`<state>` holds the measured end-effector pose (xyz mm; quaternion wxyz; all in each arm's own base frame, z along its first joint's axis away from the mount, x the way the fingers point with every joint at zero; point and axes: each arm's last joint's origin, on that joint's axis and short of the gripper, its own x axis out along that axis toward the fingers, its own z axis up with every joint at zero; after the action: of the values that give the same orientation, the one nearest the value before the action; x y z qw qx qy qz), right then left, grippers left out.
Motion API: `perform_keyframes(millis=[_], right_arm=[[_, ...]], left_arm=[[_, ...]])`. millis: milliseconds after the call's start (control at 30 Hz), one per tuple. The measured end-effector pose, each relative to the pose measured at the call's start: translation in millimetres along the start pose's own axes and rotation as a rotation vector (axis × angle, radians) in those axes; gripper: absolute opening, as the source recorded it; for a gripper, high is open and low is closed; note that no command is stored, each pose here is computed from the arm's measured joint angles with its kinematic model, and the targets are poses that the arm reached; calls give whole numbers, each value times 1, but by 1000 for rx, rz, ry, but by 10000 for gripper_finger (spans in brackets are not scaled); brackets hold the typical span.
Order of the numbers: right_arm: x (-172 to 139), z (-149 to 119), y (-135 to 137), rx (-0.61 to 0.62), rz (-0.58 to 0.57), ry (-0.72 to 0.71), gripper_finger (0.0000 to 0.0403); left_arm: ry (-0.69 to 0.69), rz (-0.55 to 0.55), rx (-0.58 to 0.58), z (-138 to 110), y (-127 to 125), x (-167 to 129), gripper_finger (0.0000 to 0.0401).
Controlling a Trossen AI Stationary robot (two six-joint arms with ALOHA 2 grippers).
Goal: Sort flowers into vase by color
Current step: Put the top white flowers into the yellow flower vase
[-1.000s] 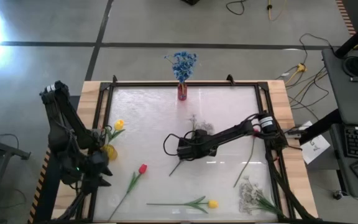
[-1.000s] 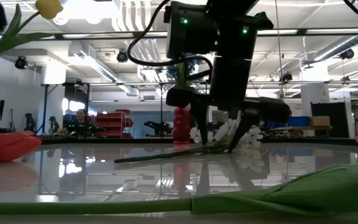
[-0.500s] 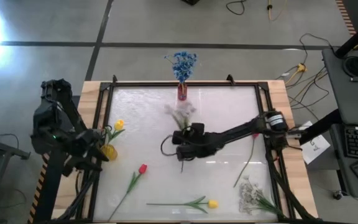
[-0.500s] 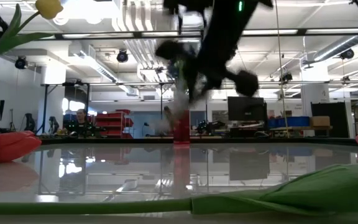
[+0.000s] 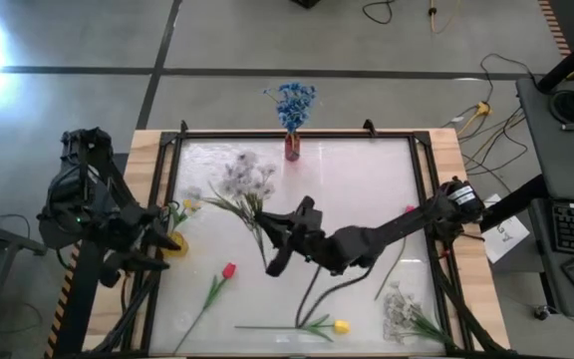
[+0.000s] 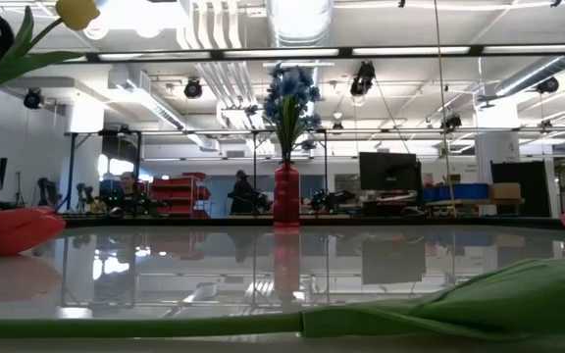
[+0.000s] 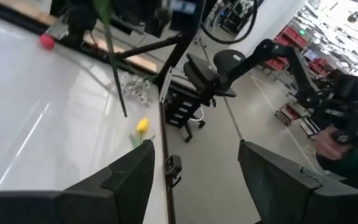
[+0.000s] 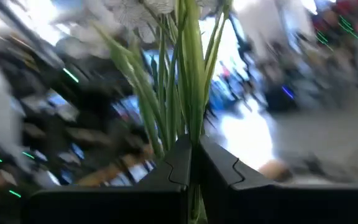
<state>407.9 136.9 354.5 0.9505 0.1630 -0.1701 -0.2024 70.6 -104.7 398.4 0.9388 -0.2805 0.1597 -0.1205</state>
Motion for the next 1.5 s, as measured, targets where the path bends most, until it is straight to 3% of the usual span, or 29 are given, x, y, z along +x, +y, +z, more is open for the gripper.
perform_keyframes(millis=[200,400,567,900,1067,1267,1500], right_arm=[[8,7,-2,-52,190,-112,13],[25,11,-8,-90,278,-146,13],[33,6,-15,-119,313,-130,12],[35,7,-16,-158,352,-133,12],[37,5,-18,-211,315,-118,12],[37,2,-18,-225,314,-95,12],[40,9,-16,-230,315,-111,14]], left_arm=[[-115,121,71,2,-4,17,236],[-137,229,107,9,4,41,261],[-143,251,254,17,5,67,263],[-194,418,302,36,30,104,263],[-222,335,359,47,23,111,263],[-238,363,401,59,21,106,236],[-220,400,419,60,30,114,161]])
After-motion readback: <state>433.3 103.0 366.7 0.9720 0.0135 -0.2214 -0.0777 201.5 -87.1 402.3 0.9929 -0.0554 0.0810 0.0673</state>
